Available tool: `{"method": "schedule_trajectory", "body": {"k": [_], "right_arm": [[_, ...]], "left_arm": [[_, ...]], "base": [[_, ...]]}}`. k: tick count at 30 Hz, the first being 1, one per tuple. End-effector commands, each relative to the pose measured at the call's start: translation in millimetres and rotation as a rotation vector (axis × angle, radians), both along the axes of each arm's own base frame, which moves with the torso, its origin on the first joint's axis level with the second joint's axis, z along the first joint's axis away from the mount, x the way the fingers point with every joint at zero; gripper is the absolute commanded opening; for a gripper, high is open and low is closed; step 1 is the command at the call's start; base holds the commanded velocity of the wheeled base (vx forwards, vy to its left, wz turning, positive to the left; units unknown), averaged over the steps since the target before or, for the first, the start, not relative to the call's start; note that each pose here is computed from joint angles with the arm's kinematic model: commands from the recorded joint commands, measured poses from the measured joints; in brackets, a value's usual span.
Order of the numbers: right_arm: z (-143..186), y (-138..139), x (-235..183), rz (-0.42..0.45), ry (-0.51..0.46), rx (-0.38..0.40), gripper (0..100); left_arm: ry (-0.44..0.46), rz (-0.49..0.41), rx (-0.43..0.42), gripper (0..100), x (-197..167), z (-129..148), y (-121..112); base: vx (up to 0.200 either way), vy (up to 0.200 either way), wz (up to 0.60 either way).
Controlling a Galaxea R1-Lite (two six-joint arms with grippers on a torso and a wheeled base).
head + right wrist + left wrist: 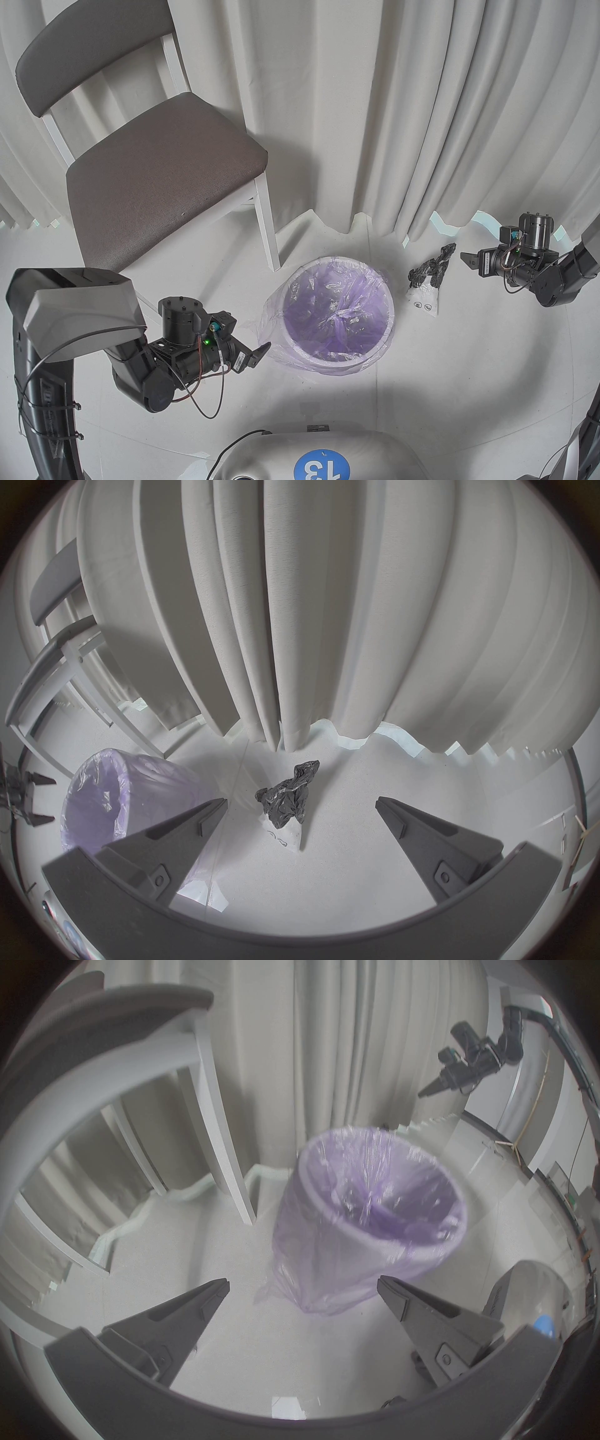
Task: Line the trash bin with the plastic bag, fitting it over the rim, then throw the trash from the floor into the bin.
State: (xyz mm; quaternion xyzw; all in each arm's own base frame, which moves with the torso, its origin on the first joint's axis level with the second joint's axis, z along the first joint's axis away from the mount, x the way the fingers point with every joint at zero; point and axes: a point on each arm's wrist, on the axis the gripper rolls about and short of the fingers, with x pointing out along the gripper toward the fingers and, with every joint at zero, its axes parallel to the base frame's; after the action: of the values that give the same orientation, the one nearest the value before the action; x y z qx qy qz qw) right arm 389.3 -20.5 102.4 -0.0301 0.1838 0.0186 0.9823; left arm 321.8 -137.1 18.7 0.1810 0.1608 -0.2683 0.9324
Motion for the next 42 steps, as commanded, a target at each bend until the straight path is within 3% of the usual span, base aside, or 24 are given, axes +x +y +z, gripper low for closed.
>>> {"method": "schedule_trajectory", "body": {"k": [1,13,20,24,29,35,37,42], "right_arm": [[0.3,0.1,-3.7,-0.001,0.004,-0.034,100],[8.0,-6.7,-1.9,-0.043,-0.084,-0.063,100],[16.0,-18.1,-0.9,-0.074,-0.146,-0.063,100],[11.6,-18.1,5.5,-0.071,-0.144,-0.060,100],[-16.4,-8.2,29.7,-0.082,-0.108,-0.016,100],[-18.6,-2.6,34.6,-0.093,-0.113,-0.018,100],[-16.3,-1.5,30.4,-0.114,-0.124,-0.003,100],[14.4,2.4,16.6,-0.104,-0.198,0.004,100]], "left_arm": [[-0.128,-0.019,-0.088,100,-17.6,57.9,-2.5],[-0.267,-0.020,-0.156,100,-35.8,117.9,6.2],[-0.340,-0.024,-0.243,100,-49.5,150.4,7.8],[-0.395,-0.015,-0.267,100,-51.7,166.6,8.2],[-0.510,0.045,-0.309,100,-42.7,199.4,4.6],[-0.493,0.060,-0.286,100,-53.8,219.6,12.1],[-0.450,0.114,-0.250,100,-60.1,225.2,23.9],[-0.460,0.208,-0.191,100,-65.4,231.4,43.7]], "base": [[0.000,0.000,0.00],[0.000,0.000,0.00],[0.000,0.000,0.00],[0.000,0.000,0.00],[0.000,0.000,0.00],[0.000,0.000,0.00],[0.000,0.000,0.00],[0.000,0.000,0.00]]}}
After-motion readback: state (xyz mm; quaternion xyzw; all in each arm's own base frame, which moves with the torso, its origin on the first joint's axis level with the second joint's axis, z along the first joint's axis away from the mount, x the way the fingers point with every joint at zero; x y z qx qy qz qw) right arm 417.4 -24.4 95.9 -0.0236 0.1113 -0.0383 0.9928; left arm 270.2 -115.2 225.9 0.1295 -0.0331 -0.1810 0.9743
